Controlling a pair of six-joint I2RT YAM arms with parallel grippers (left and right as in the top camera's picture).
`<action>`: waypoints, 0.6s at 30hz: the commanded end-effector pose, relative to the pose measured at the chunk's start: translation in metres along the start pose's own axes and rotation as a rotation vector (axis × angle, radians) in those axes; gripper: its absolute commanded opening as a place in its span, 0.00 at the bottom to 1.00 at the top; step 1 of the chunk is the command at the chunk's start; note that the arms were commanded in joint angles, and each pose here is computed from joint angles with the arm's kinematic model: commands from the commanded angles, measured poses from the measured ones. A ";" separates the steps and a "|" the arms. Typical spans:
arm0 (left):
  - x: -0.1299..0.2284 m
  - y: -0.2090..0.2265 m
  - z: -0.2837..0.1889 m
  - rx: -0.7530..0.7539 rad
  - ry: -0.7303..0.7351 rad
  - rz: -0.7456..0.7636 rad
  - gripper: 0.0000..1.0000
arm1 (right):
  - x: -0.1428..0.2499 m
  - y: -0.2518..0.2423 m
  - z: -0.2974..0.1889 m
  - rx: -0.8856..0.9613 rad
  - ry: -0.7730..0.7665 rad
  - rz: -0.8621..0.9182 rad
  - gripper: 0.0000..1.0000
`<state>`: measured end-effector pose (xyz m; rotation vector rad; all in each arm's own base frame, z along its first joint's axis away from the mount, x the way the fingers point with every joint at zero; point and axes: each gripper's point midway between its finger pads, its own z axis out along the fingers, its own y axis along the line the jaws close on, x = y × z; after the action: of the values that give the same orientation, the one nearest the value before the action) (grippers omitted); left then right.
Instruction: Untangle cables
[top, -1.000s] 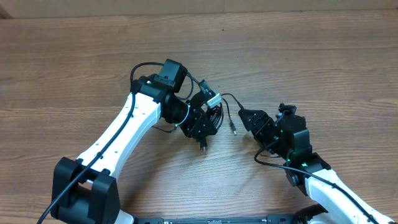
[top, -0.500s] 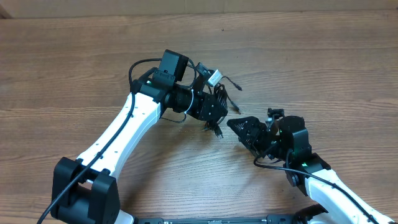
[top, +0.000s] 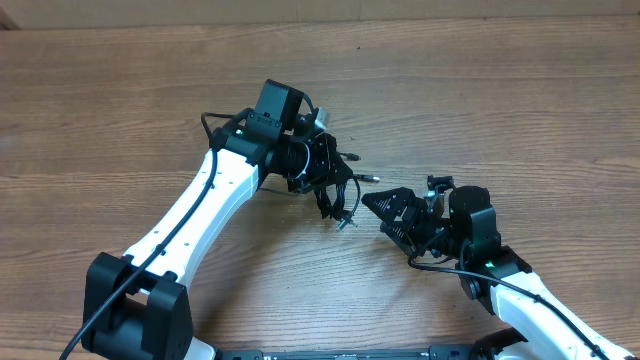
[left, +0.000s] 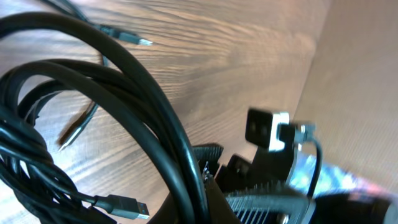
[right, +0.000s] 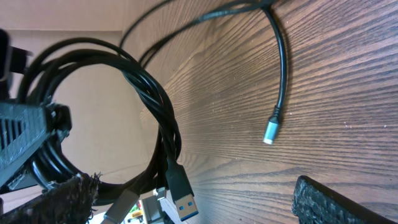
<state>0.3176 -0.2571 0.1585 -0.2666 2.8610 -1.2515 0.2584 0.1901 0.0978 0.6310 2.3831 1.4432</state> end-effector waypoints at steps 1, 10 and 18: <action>-0.012 -0.001 -0.008 -0.028 -0.095 -0.408 0.04 | -0.001 0.008 -0.002 -0.021 0.000 -0.010 1.00; -0.032 0.053 -0.020 -0.213 -0.364 -0.830 0.46 | 0.001 0.002 -0.002 0.001 0.004 0.001 1.00; -0.042 0.084 -0.037 -0.398 -0.480 -0.622 0.88 | -0.001 -0.009 -0.002 0.048 -0.012 0.021 1.00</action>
<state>0.3332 -0.1832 0.1127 -1.5148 2.6450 -0.6077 0.2511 0.1858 0.0847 0.6920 2.4429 1.4013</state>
